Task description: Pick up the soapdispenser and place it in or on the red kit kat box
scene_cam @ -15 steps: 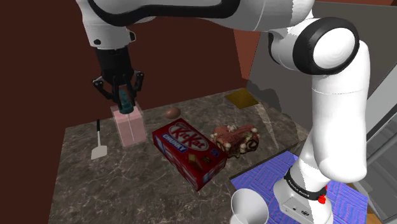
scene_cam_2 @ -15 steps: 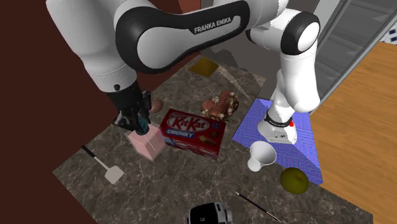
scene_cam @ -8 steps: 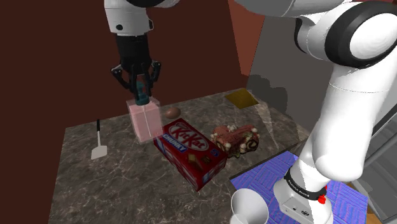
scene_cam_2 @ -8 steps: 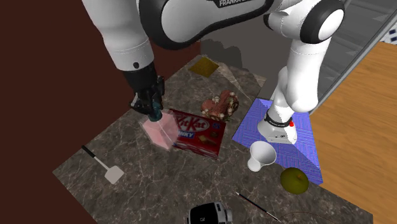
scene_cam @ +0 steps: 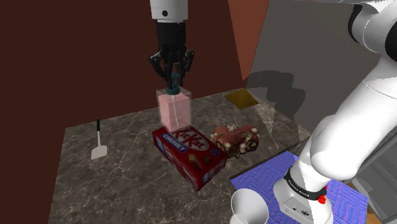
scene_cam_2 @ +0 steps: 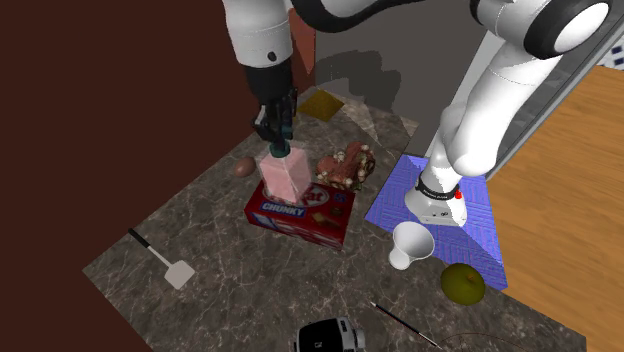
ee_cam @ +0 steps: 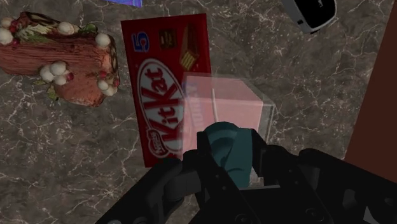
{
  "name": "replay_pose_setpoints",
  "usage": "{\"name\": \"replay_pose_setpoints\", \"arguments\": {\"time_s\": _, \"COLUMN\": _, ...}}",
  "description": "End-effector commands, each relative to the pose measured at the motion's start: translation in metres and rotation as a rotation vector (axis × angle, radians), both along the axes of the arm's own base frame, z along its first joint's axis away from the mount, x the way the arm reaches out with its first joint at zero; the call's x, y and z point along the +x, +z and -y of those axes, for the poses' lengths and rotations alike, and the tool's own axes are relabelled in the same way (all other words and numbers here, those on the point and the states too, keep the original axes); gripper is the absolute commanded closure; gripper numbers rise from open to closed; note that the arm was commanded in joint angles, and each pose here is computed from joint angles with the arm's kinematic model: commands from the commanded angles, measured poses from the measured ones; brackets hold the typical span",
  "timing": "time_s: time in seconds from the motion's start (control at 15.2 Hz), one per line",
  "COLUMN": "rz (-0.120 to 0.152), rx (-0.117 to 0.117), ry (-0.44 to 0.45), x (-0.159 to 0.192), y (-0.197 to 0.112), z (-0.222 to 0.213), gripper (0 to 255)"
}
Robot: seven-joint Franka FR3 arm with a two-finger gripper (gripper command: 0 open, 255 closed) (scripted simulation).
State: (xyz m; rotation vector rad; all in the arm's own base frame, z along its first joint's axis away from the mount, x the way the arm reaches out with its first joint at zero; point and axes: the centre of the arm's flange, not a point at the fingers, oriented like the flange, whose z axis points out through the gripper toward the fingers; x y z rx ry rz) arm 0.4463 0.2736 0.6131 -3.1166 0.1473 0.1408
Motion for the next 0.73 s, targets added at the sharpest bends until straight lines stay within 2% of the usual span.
{"name": "replay_pose_setpoints", "arguments": {"time_s": 0.0, "rz": -0.001, "rx": 0.001, "ry": 0.001, "x": -0.018, "y": 0.010, "z": 0.017, "gripper": 255}}
{"name": "replay_pose_setpoints", "arguments": {"time_s": 0.2, "rz": -0.001, "rx": 0.001, "ry": 0.001, "x": -0.038, "y": 0.022, "z": 0.046, "gripper": 255}}
{"name": "replay_pose_setpoints", "arguments": {"time_s": 0.66, "rz": -0.001, "rx": 0.001, "ry": 0.001, "x": -0.038, "y": -0.015, "z": 0.046, "gripper": 255}}
